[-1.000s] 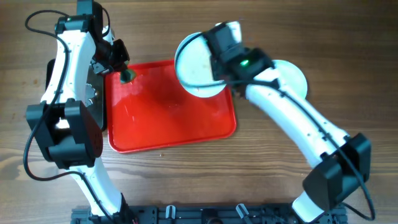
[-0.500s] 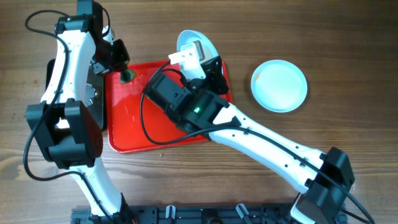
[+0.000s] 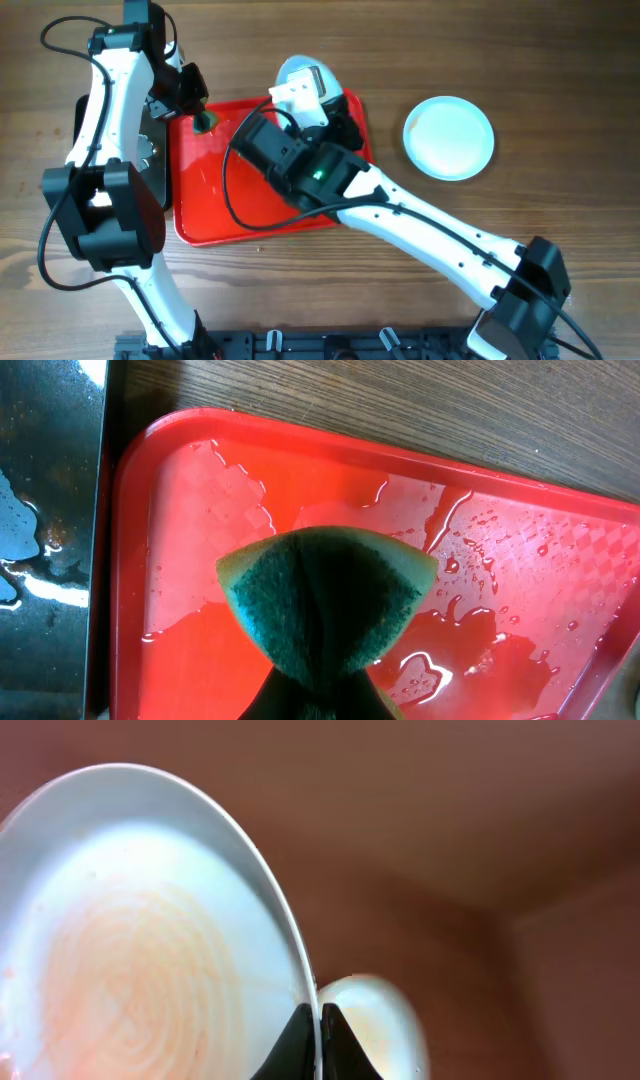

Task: Clean dirty plates on tray and stack at the side
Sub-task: 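Lift the last plate with the right gripper and stack it on the side pile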

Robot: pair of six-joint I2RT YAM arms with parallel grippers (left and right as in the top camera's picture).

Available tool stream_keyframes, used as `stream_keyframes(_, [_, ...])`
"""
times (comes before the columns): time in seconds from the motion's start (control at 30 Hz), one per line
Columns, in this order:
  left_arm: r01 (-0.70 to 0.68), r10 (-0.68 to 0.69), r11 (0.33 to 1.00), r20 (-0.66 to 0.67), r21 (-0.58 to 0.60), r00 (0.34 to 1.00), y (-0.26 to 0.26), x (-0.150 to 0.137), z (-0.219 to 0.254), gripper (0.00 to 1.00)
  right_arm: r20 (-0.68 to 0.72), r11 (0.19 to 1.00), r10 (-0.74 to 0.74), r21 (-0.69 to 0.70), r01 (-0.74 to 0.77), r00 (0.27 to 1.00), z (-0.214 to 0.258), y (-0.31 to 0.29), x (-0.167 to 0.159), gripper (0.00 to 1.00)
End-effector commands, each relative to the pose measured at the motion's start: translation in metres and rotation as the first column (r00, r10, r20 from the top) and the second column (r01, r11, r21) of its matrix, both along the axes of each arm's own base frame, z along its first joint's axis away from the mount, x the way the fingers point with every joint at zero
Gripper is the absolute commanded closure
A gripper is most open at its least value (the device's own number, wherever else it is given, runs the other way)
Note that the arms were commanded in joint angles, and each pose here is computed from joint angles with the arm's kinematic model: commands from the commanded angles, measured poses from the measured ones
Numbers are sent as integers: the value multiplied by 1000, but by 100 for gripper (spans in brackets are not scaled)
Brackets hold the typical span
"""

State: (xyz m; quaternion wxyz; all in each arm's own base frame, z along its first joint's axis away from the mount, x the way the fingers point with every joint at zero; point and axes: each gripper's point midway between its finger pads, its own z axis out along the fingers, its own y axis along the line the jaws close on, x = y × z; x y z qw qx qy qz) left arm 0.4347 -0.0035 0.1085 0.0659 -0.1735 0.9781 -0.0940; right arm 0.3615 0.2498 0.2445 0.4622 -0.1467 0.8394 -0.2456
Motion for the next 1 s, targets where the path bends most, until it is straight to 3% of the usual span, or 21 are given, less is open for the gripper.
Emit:
stream_keyframes(0.0, [26, -26, 1000, 24, -13, 999, -4, 1, 8, 96, -338, 930, 215, 356, -87, 916, -49, 24, -7, 96])
stream_keyframes(0.13, [26, -26, 1000, 24, -13, 999, -4, 1, 8, 96, -500, 840, 256, 538, 65, 827, -68, -10, 6, 96])
stream_keyframes(0.23, [27, -26, 1000, 24, -13, 999, -4, 1, 8, 96, -569, 742, 171, 611, 275, 804, -73, -88, 35, 96])
stream_keyframes(0.4, [26, -26, 1000, 28, -13, 999, -4, 1, 8, 96, -617, 637, -62, 581, 507, 785, -87, -217, 52, 96])
stream_keyframes(0.7, [27, -26, 1000, 31, -12, 999, -4, 2, 9, 95, -676, 532, -195, 536, 655, 711, -177, -285, 26, 96])
stream_keyframes(0.73, [26, -26, 1000, 31, -12, 999, -4, 2, 9, 95, -677, 530, -207, 529, 663, 706, -183, -287, 24, 92])
stream_keyframes(0.77, [26, -26, 1000, 31, -12, 999, -4, 2, 9, 95, -677, 517, -235, 521, 679, 698, -188, -291, 22, 73])
stream_keyframes(0.97, [26, -26, 1000, 31, -13, 999, -4, 2, 9, 95, -660, 509, -204, 559, 654, 723, -188, -285, 28, 60])
